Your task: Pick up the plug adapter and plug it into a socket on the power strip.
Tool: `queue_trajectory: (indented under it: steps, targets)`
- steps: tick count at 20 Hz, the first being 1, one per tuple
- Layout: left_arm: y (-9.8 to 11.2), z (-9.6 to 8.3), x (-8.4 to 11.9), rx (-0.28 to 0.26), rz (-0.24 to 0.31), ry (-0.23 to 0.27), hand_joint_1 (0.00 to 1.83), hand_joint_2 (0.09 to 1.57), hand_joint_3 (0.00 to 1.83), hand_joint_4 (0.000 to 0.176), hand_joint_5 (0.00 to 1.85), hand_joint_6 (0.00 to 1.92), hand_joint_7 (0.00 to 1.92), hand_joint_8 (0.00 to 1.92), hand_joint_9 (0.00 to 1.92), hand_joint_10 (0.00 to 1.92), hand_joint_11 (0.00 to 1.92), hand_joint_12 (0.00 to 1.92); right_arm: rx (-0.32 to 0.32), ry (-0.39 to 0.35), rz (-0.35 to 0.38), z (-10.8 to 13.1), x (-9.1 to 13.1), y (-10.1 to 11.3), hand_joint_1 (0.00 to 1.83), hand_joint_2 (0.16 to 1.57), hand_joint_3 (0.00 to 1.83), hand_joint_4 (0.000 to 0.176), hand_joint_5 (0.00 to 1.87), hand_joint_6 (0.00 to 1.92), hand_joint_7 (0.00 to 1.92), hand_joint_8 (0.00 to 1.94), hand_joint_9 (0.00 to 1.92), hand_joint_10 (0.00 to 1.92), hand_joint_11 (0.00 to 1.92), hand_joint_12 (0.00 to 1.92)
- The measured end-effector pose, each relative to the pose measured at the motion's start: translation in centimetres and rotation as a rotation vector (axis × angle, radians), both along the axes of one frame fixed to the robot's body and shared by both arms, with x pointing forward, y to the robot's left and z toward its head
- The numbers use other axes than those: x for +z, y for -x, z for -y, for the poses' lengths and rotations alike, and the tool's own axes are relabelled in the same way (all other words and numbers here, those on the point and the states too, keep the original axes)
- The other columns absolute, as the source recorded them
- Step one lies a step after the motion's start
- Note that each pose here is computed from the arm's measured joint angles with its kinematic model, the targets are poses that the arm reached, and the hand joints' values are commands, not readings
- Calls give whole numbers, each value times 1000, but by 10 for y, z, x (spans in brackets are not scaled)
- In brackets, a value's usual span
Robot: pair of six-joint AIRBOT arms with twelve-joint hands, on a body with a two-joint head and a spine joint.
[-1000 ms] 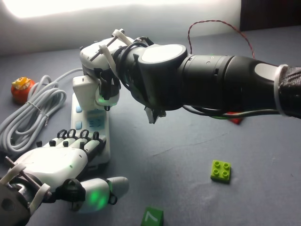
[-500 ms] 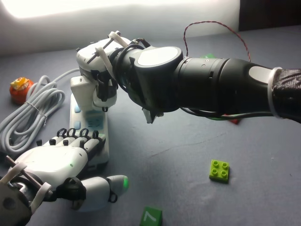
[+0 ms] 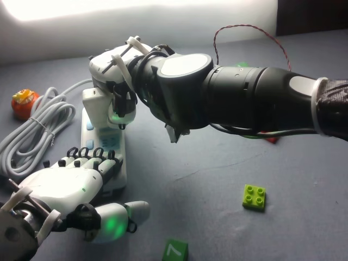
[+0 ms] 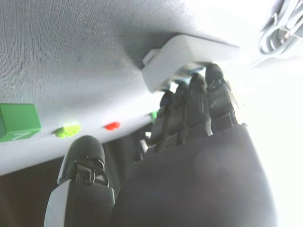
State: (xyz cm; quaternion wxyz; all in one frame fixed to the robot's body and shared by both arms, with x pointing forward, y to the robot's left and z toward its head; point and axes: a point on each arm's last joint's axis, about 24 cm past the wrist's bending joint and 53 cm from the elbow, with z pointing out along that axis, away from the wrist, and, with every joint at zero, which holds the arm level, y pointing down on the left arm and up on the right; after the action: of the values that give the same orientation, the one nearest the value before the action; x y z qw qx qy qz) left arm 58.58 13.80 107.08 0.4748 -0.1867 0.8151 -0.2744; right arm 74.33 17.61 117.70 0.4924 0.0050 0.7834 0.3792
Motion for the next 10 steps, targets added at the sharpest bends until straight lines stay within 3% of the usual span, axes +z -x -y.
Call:
queue_trajectory:
  steps: [1, 2, 3, 4, 5, 10]
  targets:
    - [0, 0, 0, 0, 0, 0, 0, 1226, 0, 0, 79, 0, 81, 3, 79, 4, 0, 194, -1, 0, -3, 2, -2, 0, 1216, 1132, 1, 0, 873, 1072, 1022, 1022, 940, 720, 535, 1454]
    - [0, 0, 0, -1, 0, 0, 0, 1229, 0, 0, 70, 2, 74, 7, 67, 8, 0, 134, 0, -3, -6, 2, -2, -1, 1141, 1134, 1, 0, 906, 1076, 945, 645, 878, 679, 477, 1444]
    - [0, 0, 0, -1, 0, -1, 0, 1229, 0, 0, 70, 2, 74, 7, 67, 8, 0, 134, 0, -3, -7, 3, -2, -1, 1141, 1134, 1, 0, 906, 1076, 945, 645, 878, 679, 477, 1444]
    - [0, 0, 0, -2, 0, 0, 0, 1228, 1, 0, 85, 4, 82, 3, 67, 3, 0, 158, -2, -3, -9, 6, -4, -2, 1112, 1018, 0, 0, 822, 361, 995, 254, 894, 508, 477, 1359]
    - [0, 0, 0, -3, 0, -1, 0, 1232, 2, 0, 66, 0, 62, 0, 56, 0, 0, 154, 5, -13, -18, 7, -4, -1, 1090, 1017, 0, 0, 825, 219, 997, 134, 891, 402, 470, 1335]
    - [0, 2, 1, -6, 0, 3, 0, 1226, 0, 0, 80, 8, 85, 5, 79, 3, 0, 173, 32, -19, -25, 6, -7, 2, 1012, 1030, 5, 0, 799, 3, 927, 0, 891, 108, 438, 1198]
